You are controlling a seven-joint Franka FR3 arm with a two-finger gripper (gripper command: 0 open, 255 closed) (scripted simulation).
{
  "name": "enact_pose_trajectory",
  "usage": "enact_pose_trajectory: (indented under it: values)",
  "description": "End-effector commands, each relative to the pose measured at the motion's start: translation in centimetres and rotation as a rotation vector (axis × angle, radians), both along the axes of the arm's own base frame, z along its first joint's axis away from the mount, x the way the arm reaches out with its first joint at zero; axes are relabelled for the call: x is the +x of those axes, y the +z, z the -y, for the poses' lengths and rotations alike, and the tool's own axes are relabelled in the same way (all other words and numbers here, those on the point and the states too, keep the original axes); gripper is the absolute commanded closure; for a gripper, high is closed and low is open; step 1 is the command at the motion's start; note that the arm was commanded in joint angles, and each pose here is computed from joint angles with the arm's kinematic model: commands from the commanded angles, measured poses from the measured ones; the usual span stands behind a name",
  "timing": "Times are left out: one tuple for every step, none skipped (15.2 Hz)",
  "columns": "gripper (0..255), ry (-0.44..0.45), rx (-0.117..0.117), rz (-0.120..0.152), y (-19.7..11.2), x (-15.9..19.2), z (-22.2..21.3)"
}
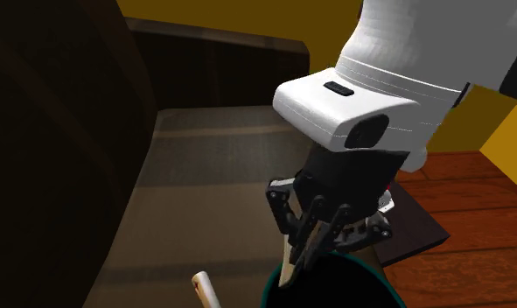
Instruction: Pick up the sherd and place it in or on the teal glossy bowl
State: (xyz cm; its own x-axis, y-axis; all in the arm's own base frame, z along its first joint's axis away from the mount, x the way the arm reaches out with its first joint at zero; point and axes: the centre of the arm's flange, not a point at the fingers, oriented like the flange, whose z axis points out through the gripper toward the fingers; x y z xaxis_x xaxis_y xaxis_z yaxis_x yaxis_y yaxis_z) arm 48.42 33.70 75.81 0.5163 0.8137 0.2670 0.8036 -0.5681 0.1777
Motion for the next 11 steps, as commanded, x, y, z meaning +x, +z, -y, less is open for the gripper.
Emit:
enact_pose_trajectory:
  values:
    - [255, -0.002, 0.001, 0.000, -0.3, -0.5, -2.6]
    - [255, -0.002, 0.001, 0.000, -0.3, -0.8, -3.9]
    - [255, -0.002, 0.001, 0.000, -0.4, -1.0, -5.2]
    - [255, -0.002, 0.001, 0.000, -0.4, -1.3, -6.5]
    - [255, -0.002, 0.001, 0.000, -0.5, -1.7, -8.6]
    - [255, -0.002, 0.001, 0.000, -1.0, -1.7, -8.6]
    - [255, -0.002, 0.001, 0.000, -1.5, -1.7, -8.6]
    - [255, -0.002, 0.001, 0.000, -2.0, -1.7, -8.6]
    - [255, -0.002, 0.001, 0.000, -2.6, -1.7, -8.6]
    - [255, -0.002, 0.001, 0.000, -3.1, -1.7, -8.6]
    - [255, -0.002, 0.001, 0.000, -3.6, -1.7, -8.6]
